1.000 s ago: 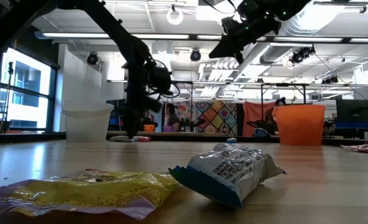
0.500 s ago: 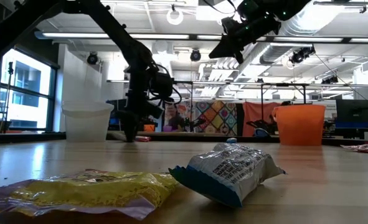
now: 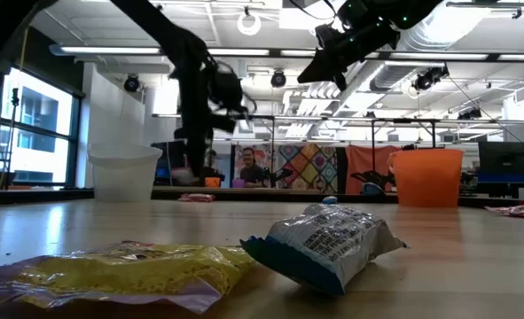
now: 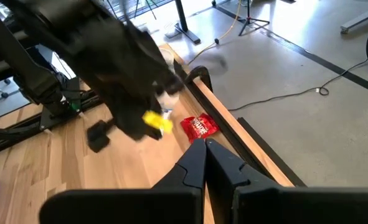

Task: Sort candy
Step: Put the white candy into the white bucket

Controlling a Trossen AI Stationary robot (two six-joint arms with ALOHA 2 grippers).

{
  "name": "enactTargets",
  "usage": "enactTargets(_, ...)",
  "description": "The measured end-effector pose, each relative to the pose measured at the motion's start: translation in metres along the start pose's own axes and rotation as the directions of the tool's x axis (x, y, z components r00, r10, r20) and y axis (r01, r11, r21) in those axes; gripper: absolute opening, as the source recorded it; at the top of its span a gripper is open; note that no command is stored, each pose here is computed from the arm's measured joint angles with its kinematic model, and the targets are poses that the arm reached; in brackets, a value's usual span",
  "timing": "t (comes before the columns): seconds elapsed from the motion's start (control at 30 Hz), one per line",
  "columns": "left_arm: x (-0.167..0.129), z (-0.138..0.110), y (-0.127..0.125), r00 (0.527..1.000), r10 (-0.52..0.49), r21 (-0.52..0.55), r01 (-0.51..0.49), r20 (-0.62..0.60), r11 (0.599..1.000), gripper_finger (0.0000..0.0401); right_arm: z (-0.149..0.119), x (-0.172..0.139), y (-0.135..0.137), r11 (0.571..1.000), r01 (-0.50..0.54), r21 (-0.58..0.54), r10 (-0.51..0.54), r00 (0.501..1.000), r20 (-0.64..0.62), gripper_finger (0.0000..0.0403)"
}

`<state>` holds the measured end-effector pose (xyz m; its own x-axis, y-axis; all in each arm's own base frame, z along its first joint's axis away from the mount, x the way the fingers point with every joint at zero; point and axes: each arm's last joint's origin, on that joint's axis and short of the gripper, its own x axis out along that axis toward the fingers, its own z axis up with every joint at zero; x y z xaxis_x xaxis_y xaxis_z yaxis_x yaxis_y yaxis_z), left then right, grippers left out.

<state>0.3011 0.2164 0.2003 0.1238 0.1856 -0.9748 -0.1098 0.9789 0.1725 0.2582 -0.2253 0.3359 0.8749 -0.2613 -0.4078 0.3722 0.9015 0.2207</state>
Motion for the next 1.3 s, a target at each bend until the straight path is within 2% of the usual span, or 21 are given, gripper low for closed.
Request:
enactTargets(0.13, -0.038, -0.003, -0.001, 0.993, 0.036, -0.141, -0.02, 0.109, 0.99, 0.0001, 0.0, 0.0, 0.0, 1.0, 0.001, -0.001, -0.001, 1.0, 0.002, 0.0)
enactTargets(0.23, -0.07, -0.011, 0.0, 0.978, 0.084, -0.27, -0.031, 0.19, 0.962, 0.0, 0.001, 0.0, 0.0, 1.0, 0.011, -0.003, -0.011, 1.0, 0.008, 0.0)
enactTargets(0.37, -0.105, -0.032, 0.01, 0.957, 0.15, -0.473, -0.015, 0.249, 0.881, 0.0, 0.001, 0.0, 0.0, 1.0, 0.014, -0.003, -0.014, 1.0, 0.008, 0.0)
enactTargets(0.47, -0.118, -0.051, 0.023, 0.952, 0.187, -0.583, -0.009, 0.245, 0.812, 0.0, 0.001, 0.0, 0.0, 1.0, 0.014, -0.005, -0.014, 1.0, 0.012, 0.0)
enactTargets(0.6, -0.12, -0.073, 0.046, 0.953, 0.216, -0.678, -0.015, 0.213, 0.735, 0.0, 0.002, 0.0, 0.0, 1.0, 0.013, -0.009, -0.013, 1.0, 0.023, 0.0)
enactTargets(0.83, -0.111, -0.1, 0.074, 0.961, 0.209, -0.774, 0.01, 0.184, 0.633, 0.0, 0.003, 0.0, 0.0, 1.0, 0.013, -0.012, -0.013, 1.0, 0.029, 0.0)
enactTargets(0.93, -0.1, -0.108, 0.073, 0.972, 0.18, -0.809, 0.015, 0.148, 0.588, 0.0, 0.003, 0.0, 0.0, 1.0, 0.017, -0.012, -0.017, 0.999, 0.028, 0.0)
enactTargets(1.03, -0.088, -0.116, 0.066, 0.984, 0.141, -0.826, 0.014, 0.113, 0.564, 0.0, 0.003, 0.0, -0.001, 1.0, 0.021, -0.012, -0.02, 0.999, 0.029, 0.0)
enactTargets(1.13, -0.073, -0.122, 0.06, 0.991, 0.114, -0.853, 0.006, 0.077, 0.522, 0.0, 0.003, 0.0, -0.001, 1.0, 0.021, -0.009, -0.021, 0.999, 0.029, 0.0)
enactTargets(1.23, -0.063, -0.125, 0.058, 0.991, 0.127, -0.878, -0.023, 0.043, 0.479, 0.0, 0.003, 0.0, -0.001, 1.0, 0.021, -0.01, -0.021, 0.999, 0.029, 0.0)
enactTargets(1.3, -0.06, -0.128, 0.058, 0.992, 0.125, -0.883, -0.026, 0.037, 0.469, 0.0, 0.003, 0.0, -0.001, 1.0, 0.021, -0.011, -0.021, 0.999, 0.029, 0.0)
